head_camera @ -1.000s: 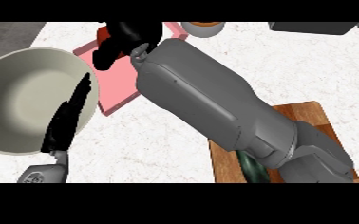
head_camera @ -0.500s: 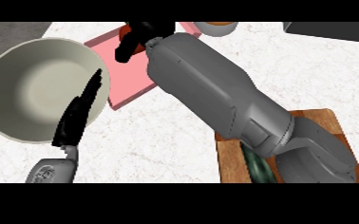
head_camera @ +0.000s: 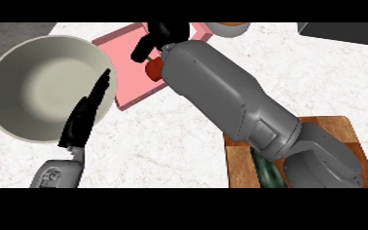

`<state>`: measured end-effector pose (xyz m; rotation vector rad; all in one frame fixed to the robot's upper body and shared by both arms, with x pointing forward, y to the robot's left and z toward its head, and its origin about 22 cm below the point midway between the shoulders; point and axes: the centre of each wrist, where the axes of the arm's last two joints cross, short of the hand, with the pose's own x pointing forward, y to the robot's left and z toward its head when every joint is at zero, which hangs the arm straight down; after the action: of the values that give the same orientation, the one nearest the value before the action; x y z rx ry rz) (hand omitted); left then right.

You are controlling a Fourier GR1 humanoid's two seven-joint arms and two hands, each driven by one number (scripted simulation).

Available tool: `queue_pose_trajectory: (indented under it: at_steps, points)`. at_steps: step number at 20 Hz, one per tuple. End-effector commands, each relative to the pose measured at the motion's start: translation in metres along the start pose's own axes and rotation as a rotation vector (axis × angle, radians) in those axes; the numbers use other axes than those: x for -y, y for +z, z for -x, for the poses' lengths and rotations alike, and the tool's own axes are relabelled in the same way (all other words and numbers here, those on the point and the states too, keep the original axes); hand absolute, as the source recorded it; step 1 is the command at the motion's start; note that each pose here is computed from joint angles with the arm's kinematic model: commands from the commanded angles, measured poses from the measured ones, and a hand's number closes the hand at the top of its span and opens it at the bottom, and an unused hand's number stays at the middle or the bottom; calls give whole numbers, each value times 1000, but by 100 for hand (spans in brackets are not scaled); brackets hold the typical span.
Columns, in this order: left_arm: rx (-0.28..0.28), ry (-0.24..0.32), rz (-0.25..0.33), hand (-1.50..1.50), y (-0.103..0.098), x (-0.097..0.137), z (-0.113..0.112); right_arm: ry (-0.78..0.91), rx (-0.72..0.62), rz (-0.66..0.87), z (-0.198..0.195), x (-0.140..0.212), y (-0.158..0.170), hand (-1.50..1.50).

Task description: Pick the bell pepper from the cutting board and place it in the cardboard box

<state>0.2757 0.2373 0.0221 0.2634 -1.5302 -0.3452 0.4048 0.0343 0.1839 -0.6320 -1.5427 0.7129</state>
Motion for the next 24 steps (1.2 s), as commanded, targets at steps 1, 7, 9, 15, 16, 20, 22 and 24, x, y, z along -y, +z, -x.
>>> queue_pose_trajectory:
  at_steps: [1,7,9,15,16,20,22,24]
  points:
    - [-12,4,-8,0,-6,-6,-4,-147,20,100,1,4,-2,-150]
    - [-27,1,-15,0,0,-1,7,-404,1,273,6,12,-5,-150]
    - [6,-8,-12,0,0,-3,-4,-502,-3,315,7,16,-5,-150]
    - [-82,-3,-95,0,9,-21,23,-593,-26,421,15,31,-20,-150]
    - [-68,12,-93,0,12,-16,21,-596,-50,441,28,22,-17,-150]
    - [-88,18,-134,0,25,-50,20,-642,-39,463,77,54,-30,-150]
    - [-103,14,-127,0,12,-41,15,-668,-27,441,104,43,-25,-150]
    - [-100,4,-143,0,18,-60,13,-658,-2,419,123,60,-28,-150]
